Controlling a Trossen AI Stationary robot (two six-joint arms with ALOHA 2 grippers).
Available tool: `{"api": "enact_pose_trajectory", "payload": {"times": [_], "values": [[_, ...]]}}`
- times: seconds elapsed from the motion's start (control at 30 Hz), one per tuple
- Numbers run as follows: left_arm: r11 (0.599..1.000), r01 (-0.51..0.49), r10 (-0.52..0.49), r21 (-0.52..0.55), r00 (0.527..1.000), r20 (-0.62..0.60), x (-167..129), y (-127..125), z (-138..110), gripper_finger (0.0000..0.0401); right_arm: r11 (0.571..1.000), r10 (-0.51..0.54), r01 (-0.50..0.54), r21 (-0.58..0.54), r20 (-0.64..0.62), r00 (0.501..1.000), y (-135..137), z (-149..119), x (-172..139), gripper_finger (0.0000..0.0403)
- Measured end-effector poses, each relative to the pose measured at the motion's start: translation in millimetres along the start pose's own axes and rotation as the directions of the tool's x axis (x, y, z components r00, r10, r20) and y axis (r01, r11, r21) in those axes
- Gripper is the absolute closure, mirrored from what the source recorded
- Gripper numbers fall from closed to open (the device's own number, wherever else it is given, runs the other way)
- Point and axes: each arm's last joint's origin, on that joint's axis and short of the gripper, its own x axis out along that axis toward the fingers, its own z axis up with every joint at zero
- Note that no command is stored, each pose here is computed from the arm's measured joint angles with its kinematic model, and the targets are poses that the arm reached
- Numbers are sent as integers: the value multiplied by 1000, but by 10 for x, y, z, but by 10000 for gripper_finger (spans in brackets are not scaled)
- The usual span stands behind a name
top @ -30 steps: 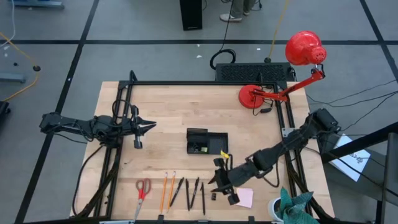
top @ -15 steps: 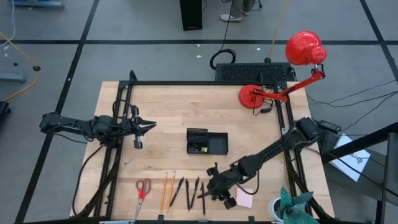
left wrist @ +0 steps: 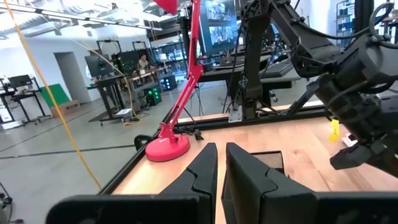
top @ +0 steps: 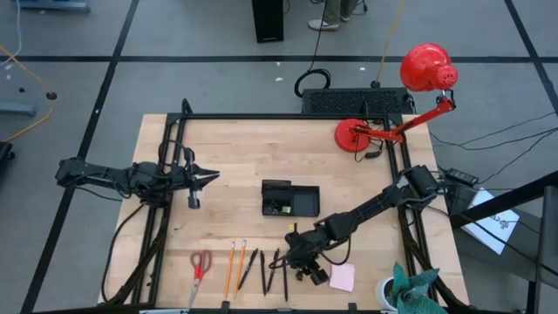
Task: Pick and place office supplies into organizer
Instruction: Put the black binder clip into the desk organizer
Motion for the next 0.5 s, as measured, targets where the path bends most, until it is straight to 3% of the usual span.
{"api": "enact_pose_trajectory", "payload": {"times": [0.37, 0.5], "values": [[1000, 2, -2, 4, 1000, -8, 0, -2, -8, 359, 1000, 29, -29, -1, -25, 999, -39, -84, 143, 268], [1000, 2, -2, 4, 1000, -8, 0, -2, -8, 359, 999, 34, -34, 13, -63, 997, -35, -121, 141, 293]]}}
